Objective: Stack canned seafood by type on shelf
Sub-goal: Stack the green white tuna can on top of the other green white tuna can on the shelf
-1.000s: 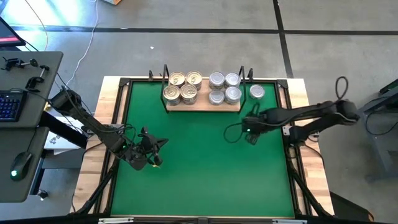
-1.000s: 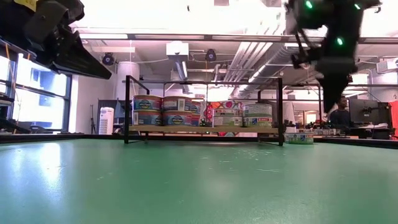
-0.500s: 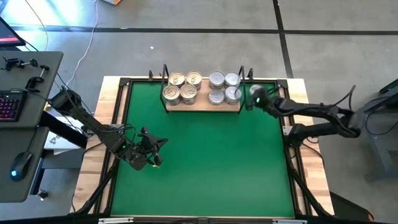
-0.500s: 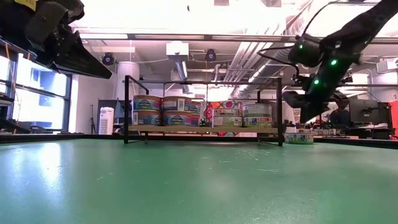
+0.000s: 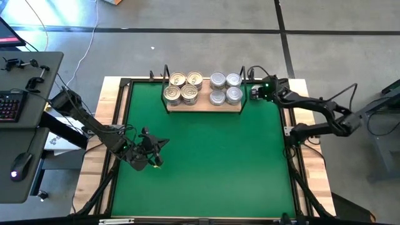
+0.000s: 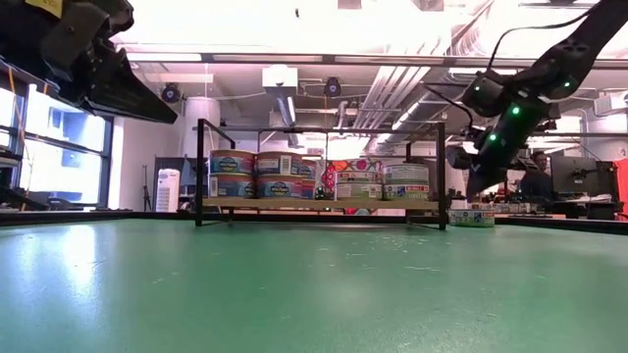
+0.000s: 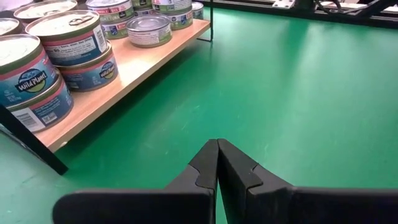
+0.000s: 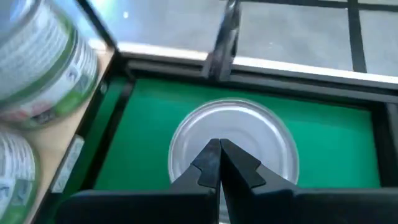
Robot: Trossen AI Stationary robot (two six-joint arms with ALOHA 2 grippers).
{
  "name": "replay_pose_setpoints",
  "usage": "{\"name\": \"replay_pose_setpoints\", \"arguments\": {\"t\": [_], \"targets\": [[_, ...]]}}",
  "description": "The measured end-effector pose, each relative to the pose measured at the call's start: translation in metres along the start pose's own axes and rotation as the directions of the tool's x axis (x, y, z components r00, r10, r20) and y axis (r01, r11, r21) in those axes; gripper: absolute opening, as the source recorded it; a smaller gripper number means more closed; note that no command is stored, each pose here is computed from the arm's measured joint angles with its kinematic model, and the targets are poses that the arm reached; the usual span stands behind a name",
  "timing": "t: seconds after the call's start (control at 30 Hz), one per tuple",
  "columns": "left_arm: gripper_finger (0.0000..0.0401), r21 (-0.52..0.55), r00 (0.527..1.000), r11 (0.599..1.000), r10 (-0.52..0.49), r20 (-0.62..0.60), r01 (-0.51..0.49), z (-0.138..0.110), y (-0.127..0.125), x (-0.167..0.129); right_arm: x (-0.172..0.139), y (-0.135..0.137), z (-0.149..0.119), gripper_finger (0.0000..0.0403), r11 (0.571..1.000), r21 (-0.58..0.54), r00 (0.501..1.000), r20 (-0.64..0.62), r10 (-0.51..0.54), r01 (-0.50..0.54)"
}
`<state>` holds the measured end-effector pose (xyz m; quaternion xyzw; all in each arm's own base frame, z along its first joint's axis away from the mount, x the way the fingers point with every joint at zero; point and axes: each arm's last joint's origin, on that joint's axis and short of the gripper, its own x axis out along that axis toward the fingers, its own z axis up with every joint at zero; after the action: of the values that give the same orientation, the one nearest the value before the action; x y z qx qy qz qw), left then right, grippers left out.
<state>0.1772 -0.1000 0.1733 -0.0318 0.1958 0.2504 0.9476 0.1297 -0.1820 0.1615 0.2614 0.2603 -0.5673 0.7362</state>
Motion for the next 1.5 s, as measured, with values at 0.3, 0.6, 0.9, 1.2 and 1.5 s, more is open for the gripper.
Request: {"name": "replay_pose_setpoints", "arguments": {"t": [0.3, 0.6, 0.9, 1.2, 1.5], "targets": [[0.0, -0.001, 1.0, 1.0, -0.006, 0.006, 0.006, 0.001, -0.001, 0.0, 0.008, 0.005, -0.003, 0.0, 0.994, -0.101, 0.993, -0.113, -0.04, 0.029], [0.0, -0.005, 1.0, 1.0, -0.023, -0.002, 0.023, 0.001, -0.002, 0.0, 0.018, 0.014, 0.004, 0.0, 0.973, -0.228, 0.953, -0.284, -0.106, 0.04], [0.0, -0.005, 1.0, 1.0, -0.025, -0.003, 0.025, 0.001, -0.002, 0.0, 0.011, 0.017, 0.001, 0.0, 0.957, -0.277, 0.844, -0.49, -0.216, 0.084], [0.0, -0.004, 1.0, 1.0, -0.025, -0.004, 0.025, 0.001, -0.002, 0.0, -0.006, 0.013, -0.011, 0.0, 0.953, -0.279, 0.694, -0.663, -0.282, 0.121], [0.0, -0.003, 1.0, 1.0, -0.025, -0.004, 0.025, 0.001, -0.002, 0.0, -0.032, 0.039, -0.04, 0.0, 0.928, -0.368, 0.583, -0.741, -0.332, 0.06]]}}
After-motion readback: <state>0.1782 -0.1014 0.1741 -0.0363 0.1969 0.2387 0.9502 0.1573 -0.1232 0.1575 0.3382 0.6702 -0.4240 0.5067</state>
